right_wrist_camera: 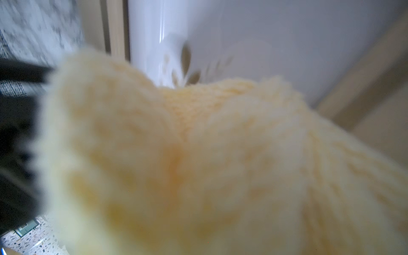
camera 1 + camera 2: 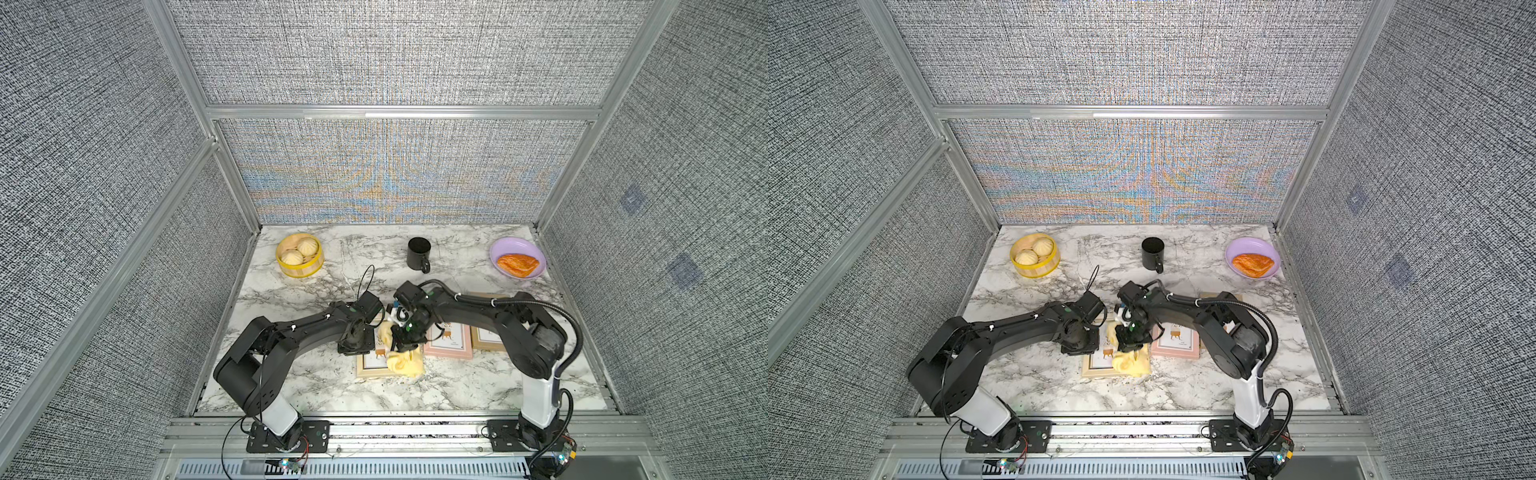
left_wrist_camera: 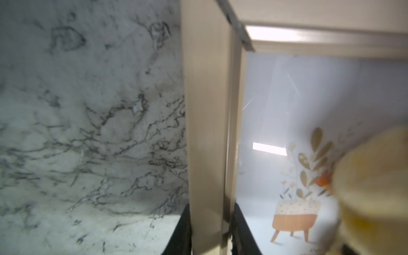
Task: Wipe the picture frame with a cloth
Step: Wipe the dirt from the picture frame.
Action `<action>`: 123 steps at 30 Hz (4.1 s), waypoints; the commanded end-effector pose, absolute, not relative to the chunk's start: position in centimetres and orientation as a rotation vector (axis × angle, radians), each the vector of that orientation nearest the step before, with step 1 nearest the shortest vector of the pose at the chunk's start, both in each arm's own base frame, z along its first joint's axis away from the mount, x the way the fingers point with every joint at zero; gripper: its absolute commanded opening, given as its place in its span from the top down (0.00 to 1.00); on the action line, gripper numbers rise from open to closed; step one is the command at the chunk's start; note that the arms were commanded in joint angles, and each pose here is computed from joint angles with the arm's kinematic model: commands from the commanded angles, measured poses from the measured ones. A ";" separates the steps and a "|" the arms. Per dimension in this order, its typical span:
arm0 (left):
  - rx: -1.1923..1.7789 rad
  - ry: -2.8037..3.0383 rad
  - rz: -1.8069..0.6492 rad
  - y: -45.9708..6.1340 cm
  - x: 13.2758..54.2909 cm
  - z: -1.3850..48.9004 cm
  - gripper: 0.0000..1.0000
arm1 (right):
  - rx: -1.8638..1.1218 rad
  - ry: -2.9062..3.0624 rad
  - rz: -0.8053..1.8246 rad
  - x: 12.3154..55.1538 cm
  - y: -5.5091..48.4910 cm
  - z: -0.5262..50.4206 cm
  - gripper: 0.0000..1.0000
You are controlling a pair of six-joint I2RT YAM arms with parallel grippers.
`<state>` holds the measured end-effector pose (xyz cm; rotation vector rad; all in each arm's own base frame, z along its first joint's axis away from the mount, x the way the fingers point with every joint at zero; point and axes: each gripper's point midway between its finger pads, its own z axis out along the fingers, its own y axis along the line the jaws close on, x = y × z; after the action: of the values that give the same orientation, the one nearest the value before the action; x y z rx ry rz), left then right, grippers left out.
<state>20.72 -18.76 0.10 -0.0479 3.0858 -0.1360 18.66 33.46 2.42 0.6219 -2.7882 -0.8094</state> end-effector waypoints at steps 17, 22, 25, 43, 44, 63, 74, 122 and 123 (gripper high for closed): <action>-0.069 3.162 -0.065 -17.5 18.9 -2.3 1.00 | 0.497 -2.956 -0.678 31.8 33.2 3.6 1.00; -0.079 3.151 -0.073 -17.7 19.2 -2.0 1.00 | 0.519 -2.901 -0.673 28.5 32.7 3.4 1.00; -0.077 3.144 -0.078 -17.9 19.5 -1.9 1.00 | 0.527 -2.855 -0.647 24.2 31.7 2.9 1.00; -0.029 3.166 -0.089 -17.9 19.1 -2.1 1.00 | 0.549 -2.947 -0.659 28.0 33.3 3.9 1.00; -0.023 3.169 -0.085 -18.0 19.1 -2.2 1.00 | 0.539 -2.953 -0.666 28.9 33.4 3.8 1.00; -0.031 3.178 -0.117 -19.1 19.9 -2.8 1.00 | 0.487 -2.807 -0.615 18.5 31.5 1.3 1.00; -0.038 3.189 -0.120 -19.1 19.6 -3.2 1.00 | 0.520 -2.946 -0.685 29.4 33.2 4.2 1.00; -0.271 3.131 -0.201 -19.1 19.5 -2.7 1.00 | 0.528 -2.938 -0.646 15.8 31.6 5.5 1.00; -0.285 3.125 -0.197 -19.0 19.5 -2.6 1.00 | 0.526 -2.946 -0.642 15.8 31.4 5.6 1.00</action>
<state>20.67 -19.21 -0.17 -0.1458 3.0920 -0.1925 15.83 32.42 5.58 0.5612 -2.9165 -0.7040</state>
